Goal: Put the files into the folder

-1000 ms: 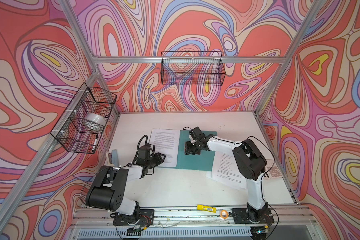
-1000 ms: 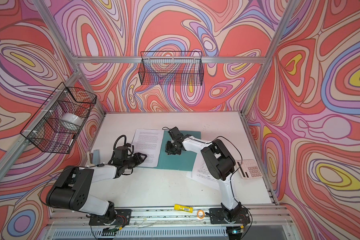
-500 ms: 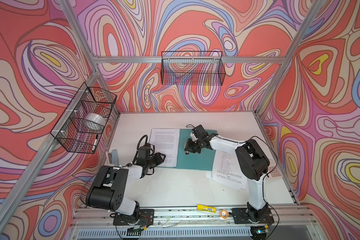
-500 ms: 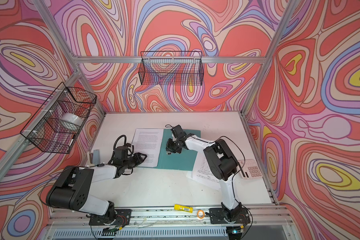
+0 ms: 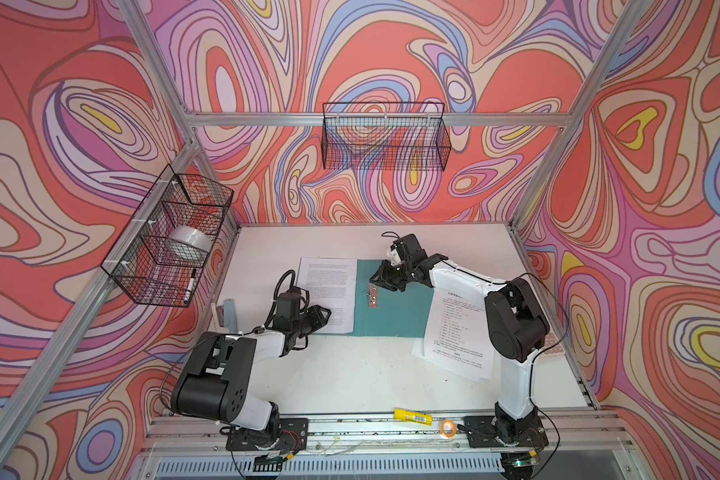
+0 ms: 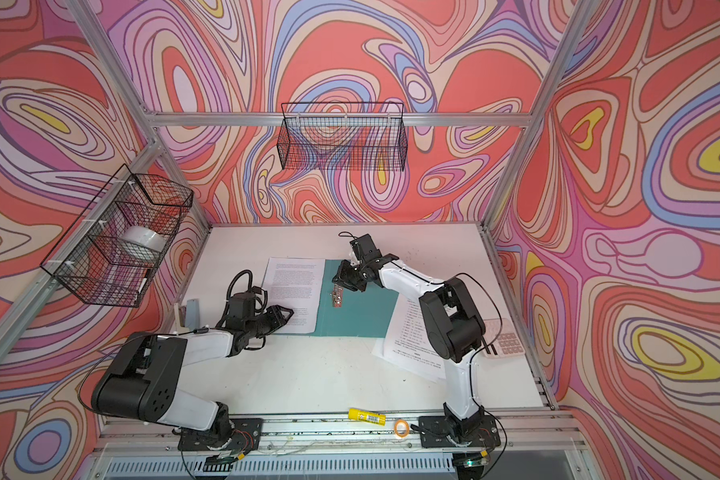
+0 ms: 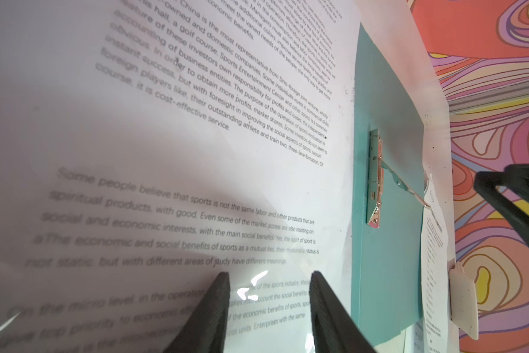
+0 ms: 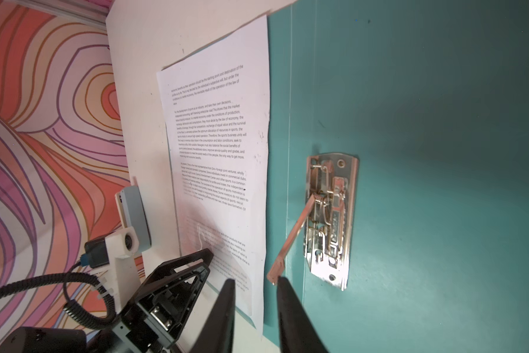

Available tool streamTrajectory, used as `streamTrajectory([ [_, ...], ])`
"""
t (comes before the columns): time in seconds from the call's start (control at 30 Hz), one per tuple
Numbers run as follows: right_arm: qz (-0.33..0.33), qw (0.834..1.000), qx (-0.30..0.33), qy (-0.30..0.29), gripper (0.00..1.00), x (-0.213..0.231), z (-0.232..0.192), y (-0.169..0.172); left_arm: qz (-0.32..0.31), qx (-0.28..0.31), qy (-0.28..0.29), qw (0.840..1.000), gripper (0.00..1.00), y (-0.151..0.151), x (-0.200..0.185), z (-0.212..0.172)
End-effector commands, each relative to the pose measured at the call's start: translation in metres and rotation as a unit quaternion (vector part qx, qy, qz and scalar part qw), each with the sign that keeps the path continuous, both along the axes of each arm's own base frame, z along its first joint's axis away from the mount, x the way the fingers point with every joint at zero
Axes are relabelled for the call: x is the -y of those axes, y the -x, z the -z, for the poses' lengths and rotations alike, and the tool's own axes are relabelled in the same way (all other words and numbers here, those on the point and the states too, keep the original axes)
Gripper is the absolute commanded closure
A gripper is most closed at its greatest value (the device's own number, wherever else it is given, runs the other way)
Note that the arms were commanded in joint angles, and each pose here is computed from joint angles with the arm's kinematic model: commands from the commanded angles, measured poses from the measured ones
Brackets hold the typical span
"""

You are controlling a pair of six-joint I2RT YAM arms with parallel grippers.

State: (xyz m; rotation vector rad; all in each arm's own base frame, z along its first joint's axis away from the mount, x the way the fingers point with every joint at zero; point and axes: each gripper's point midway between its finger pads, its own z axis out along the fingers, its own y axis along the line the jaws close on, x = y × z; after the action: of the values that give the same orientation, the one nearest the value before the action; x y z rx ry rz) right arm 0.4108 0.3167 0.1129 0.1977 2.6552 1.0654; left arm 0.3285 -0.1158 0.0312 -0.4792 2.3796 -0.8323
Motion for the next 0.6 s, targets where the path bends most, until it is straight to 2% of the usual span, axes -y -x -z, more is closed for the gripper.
streamTrajectory([
  [0.0,0.002,1.000,-0.011,-0.001,0.93,0.009,-0.001,0.017,-0.019,-0.078,-0.035,0.996,0.56,0.030,-0.016,0.034],
  [0.13,-0.001,0.999,-0.033,0.000,0.92,0.010,0.018,0.039,-0.017,-0.077,-0.041,0.996,0.56,0.029,-0.017,0.031],
  [0.3,-0.030,0.999,-0.043,-0.004,0.91,-0.016,0.035,0.056,-0.016,-0.081,-0.045,0.996,0.56,0.030,-0.018,0.030],
  [0.57,-0.043,0.998,-0.041,-0.024,0.91,-0.050,0.050,0.044,-0.040,-0.081,-0.051,0.995,0.56,0.043,-0.027,0.020],
])
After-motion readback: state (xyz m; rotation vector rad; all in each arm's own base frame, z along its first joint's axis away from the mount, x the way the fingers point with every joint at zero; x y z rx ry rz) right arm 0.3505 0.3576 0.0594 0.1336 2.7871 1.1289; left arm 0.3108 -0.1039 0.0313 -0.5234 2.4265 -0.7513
